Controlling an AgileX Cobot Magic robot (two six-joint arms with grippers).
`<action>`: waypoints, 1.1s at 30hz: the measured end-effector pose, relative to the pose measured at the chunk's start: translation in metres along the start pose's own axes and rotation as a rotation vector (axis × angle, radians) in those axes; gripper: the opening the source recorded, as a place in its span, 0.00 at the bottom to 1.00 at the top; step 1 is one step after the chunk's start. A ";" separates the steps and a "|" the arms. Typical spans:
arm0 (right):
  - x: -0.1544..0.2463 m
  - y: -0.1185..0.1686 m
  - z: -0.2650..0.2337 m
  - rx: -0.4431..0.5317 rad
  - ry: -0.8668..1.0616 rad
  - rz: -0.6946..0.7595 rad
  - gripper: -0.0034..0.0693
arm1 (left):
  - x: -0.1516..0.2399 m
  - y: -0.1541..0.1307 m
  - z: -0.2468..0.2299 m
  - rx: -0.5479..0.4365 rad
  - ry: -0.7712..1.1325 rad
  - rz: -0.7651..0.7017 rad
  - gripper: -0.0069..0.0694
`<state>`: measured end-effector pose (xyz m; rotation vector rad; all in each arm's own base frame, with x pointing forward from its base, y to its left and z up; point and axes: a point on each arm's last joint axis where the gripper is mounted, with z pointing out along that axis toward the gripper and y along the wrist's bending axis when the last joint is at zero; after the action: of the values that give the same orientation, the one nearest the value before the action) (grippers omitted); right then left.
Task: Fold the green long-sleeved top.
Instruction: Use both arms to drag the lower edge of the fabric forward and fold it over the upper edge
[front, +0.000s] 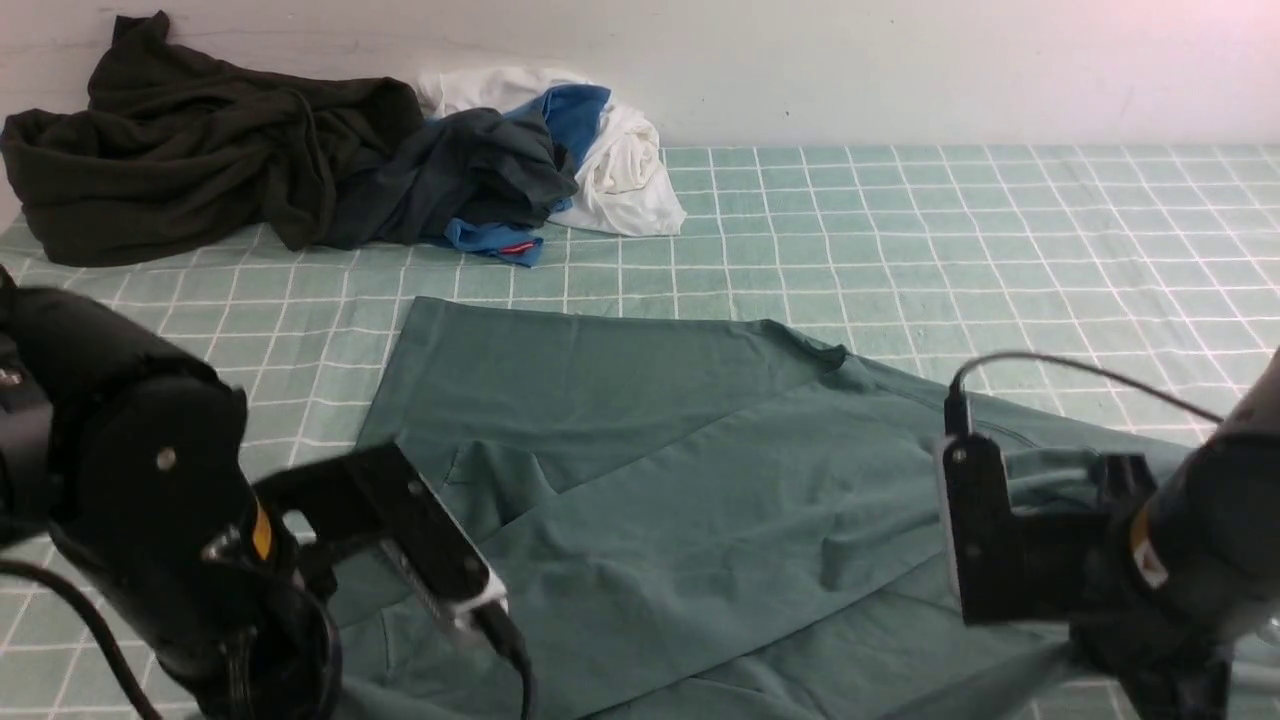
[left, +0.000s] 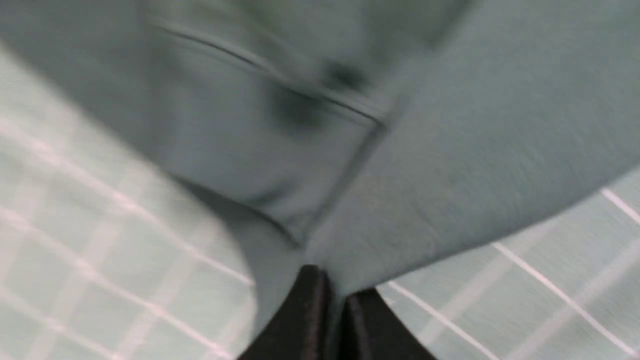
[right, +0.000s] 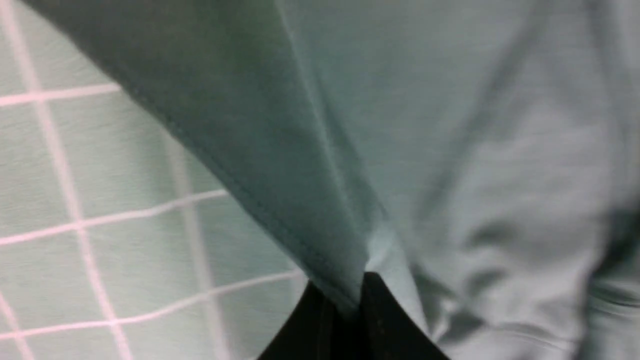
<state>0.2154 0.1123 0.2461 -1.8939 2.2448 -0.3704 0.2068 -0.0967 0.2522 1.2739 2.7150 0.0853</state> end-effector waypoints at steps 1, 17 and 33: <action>0.000 -0.011 -0.007 0.020 -0.021 0.018 0.07 | -0.004 0.009 -0.005 -0.013 -0.017 -0.012 0.10; 0.010 -0.129 -0.007 -0.012 -0.143 0.217 0.07 | -0.087 0.099 -0.032 -0.098 -0.077 0.025 0.10; 0.000 -0.226 0.081 -0.035 -0.125 0.332 0.07 | -0.152 0.211 0.051 -0.107 -0.091 -0.116 0.11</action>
<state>0.4518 0.0712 0.2375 -1.4742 2.4331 -0.1586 0.4710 -0.0785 0.2407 1.0633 2.6609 0.1539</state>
